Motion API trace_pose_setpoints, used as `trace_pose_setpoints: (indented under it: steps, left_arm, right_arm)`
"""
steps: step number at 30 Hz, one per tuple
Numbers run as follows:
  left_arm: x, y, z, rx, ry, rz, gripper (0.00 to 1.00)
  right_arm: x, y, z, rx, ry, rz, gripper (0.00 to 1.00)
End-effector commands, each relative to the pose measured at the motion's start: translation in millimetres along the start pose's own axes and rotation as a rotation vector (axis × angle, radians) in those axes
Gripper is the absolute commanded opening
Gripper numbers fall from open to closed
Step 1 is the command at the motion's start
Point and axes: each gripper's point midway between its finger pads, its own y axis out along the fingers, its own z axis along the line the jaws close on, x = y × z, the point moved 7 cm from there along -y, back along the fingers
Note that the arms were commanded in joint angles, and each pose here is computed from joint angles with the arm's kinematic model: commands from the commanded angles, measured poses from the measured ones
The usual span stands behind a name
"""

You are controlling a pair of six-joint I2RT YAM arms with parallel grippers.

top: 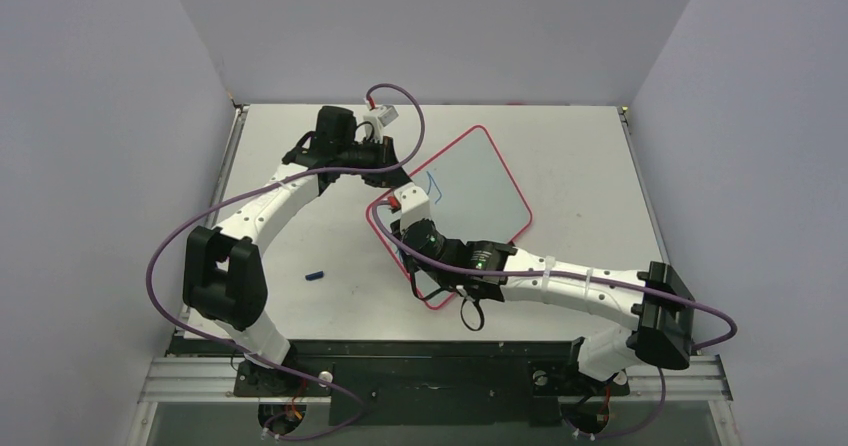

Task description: Write a sentence on the whiteboard

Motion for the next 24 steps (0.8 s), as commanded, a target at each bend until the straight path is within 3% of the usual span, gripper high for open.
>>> trace_pose_setpoints:
  steps: [1,10,24]
  left_arm:
    - [14,-13,-15,-0.016,0.106,-0.068,0.00]
    - [14,-14,-15,-0.015,0.107,-0.071,0.00]
    - [14,-14,-16,-0.013,0.110,-0.070,0.00]
  right_arm:
    - [8,4,5,0.023,0.036,-0.038,0.00]
    - [-22,3,-7,-0.004,0.060,0.009,0.00]
    - [39,-35,-22,-0.037,0.164,-0.189,0.00]
